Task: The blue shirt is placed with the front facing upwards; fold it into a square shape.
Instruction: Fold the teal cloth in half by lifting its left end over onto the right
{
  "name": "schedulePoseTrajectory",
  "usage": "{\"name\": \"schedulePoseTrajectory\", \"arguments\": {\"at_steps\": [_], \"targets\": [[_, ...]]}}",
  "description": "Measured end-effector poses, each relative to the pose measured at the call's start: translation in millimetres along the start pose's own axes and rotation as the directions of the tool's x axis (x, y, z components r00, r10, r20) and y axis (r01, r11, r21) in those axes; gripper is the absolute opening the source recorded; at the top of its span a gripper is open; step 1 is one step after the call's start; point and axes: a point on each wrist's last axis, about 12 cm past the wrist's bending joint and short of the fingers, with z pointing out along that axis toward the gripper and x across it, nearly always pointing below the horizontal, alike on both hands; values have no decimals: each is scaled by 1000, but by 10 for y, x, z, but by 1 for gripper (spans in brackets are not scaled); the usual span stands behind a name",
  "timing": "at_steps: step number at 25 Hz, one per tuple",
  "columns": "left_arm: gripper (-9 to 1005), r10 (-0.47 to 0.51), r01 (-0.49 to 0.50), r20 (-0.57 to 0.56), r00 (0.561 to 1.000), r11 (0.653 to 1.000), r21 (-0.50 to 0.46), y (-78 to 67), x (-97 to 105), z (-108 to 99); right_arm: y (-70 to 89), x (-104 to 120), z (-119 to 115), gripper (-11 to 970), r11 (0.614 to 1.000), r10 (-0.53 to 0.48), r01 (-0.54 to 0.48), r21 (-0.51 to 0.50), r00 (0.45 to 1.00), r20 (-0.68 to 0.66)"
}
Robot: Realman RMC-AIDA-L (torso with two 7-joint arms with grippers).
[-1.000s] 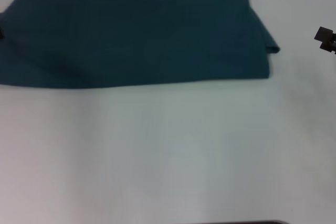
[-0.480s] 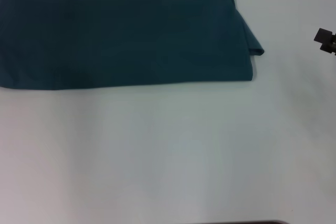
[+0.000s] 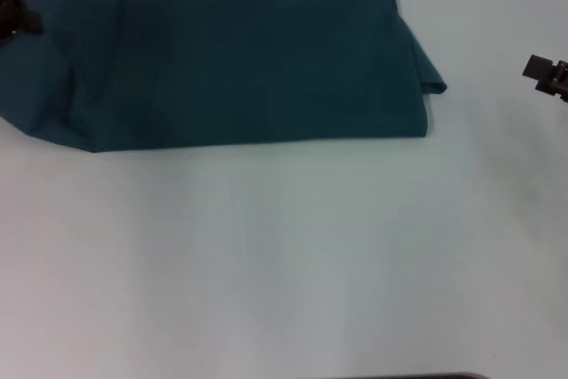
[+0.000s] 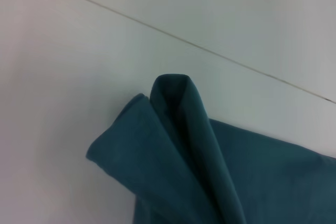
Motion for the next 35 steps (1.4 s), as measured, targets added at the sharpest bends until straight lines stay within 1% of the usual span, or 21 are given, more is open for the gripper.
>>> {"name": "schedulePoseTrajectory", "arguments": {"at_steps": [4,13,22,25,30,35], "targets": [[42,9,-9,-11,1000,1000,19,-84,-23,15,2,-1,18,927,1000,-4,4,0,1000,-12],[41,34,-28,-48,998,993,111,-385,-45,114,5,-5,25,927,1000,-5,5,-1,1000,-13],[40,74,-64,-66,995,988,137,-565,-108,117,11,-17,38,927,1000,-8,8,-4,1000,-14],[40,98,-85,-88,991,987,139,-652,-127,121,15,-26,50,928,1000,-10,10,-7,1000,-15],[39,161,-149,-115,980,983,103,-879,-175,113,20,-35,61,928,1000,-12,12,-9,1000,-17],[39,225,-211,-116,967,970,125,-1178,-246,88,20,-34,63,928,1000,-13,13,-8,1000,-19]]}}
